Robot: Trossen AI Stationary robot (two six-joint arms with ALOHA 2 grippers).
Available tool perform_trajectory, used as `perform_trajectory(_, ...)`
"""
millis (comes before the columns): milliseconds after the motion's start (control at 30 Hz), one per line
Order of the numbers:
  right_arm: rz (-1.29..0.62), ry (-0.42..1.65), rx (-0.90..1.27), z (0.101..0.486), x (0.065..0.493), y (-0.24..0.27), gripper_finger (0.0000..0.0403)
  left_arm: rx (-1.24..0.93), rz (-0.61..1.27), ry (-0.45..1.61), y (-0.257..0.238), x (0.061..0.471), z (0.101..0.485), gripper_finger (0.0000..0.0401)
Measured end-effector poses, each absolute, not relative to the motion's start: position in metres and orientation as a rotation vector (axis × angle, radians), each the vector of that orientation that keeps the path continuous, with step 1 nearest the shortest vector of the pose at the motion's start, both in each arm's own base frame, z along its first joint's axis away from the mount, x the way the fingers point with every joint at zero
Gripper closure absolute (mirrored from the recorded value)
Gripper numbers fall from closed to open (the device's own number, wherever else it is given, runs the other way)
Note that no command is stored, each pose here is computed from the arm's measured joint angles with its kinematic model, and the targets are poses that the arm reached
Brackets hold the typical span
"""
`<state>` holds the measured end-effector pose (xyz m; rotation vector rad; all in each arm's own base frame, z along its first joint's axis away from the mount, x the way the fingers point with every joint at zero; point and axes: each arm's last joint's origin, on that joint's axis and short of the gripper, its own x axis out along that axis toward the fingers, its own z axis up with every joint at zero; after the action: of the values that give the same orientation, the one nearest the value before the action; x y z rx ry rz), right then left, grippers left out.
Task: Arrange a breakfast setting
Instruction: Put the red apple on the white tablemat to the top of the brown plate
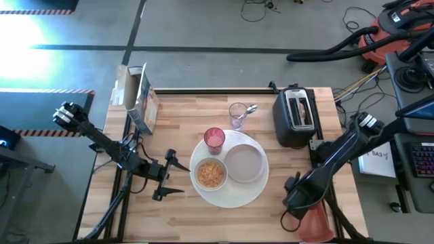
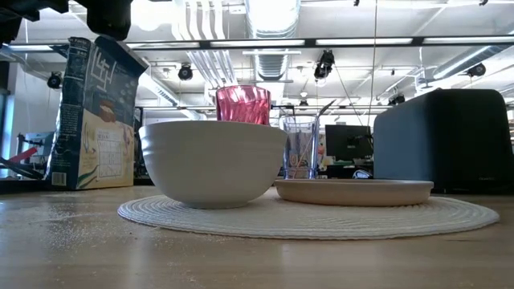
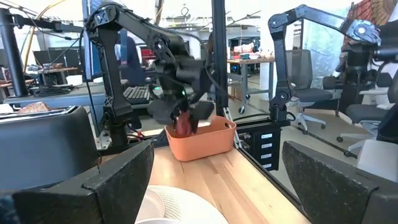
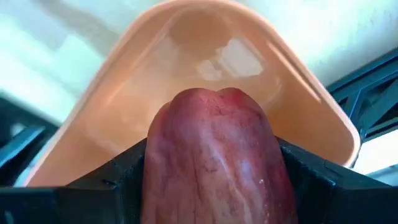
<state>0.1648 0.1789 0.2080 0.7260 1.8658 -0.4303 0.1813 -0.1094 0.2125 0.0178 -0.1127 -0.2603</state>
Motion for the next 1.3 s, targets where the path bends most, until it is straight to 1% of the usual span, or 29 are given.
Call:
perform_trajectory(133, -0.371, 1.781, 0.781, 0.229, 0.158, 0.17, 0.0142, 0.01, -0.261, -0.113, -0.109, 0.181, 0.213, 0.0064)
perform_trajectory(200, -0.34, 1.691, 0.8, 0.24, 0.155, 0.165, 0.0142, 0.01, -0.261, -0.113, -0.109, 0.181, 0.213, 0.0064)
perform_trajectory(267, -0.301, 1.555, 0.805, 0.25, 0.155, 0.16, 0.0143, 0.01, -0.261, -0.113, -0.109, 0.181, 0.213, 0.0064)
perform_trajectory(367, -0.263, 1.274, 0.79, 0.263, 0.162, 0.153, 0.0143, 0.01, -0.261, -0.113, -0.109, 0.181, 0.213, 0.0064)
perform_trajectory(433, -0.252, 1.093, 0.738, 0.27, 0.17, 0.147, 0.0143, 0.01, -0.261, -0.114, -0.109, 0.181, 0.213, 0.0064)
perform_trajectory(500, -0.284, 0.942, 0.652, 0.274, 0.179, 0.139, 0.014, 0.009, -0.26, -0.115, -0.109, 0.181, 0.213, 0.0064)
perform_trajectory(567, -0.344, 0.86, 0.569, 0.274, 0.188, 0.13, 0.0137, 0.006, -0.255, -0.121, -0.11, 0.182, 0.215, 0.0064)
perform_trajectory(633, -0.396, 0.847, 0.513, 0.269, 0.198, 0.121, 0.0135, -0.002, -0.252, -0.13, -0.11, 0.183, 0.218, 0.0064)
perform_trajectory(767, -0.47, 0.904, 0.432, 0.251, 0.222, 0.106, 0.0137, -0.026, -0.252, -0.144, -0.112, 0.185, 0.225, 0.0064)
perform_trajectory(1000, -0.382, 1.017, 0.393, 0.219, 0.265, 0.089, 0.0133, -0.022, -0.256, -0.08, -0.114, 0.189, 0.225, 0.0064)
perform_trajectory(1133, -0.368, 1.055, 0.351, 0.208, 0.274, 0.082, 0.0126, -0.056, -0.257, -0.078, -0.115, 0.191, 0.228, 0.0064)
perform_trajectory(1300, -0.374, 1.068, 0.319, 0.203, 0.279, 0.075, 0.0121, -0.045, -0.256, -0.085, -0.117, 0.193, 0.232, 0.0064)
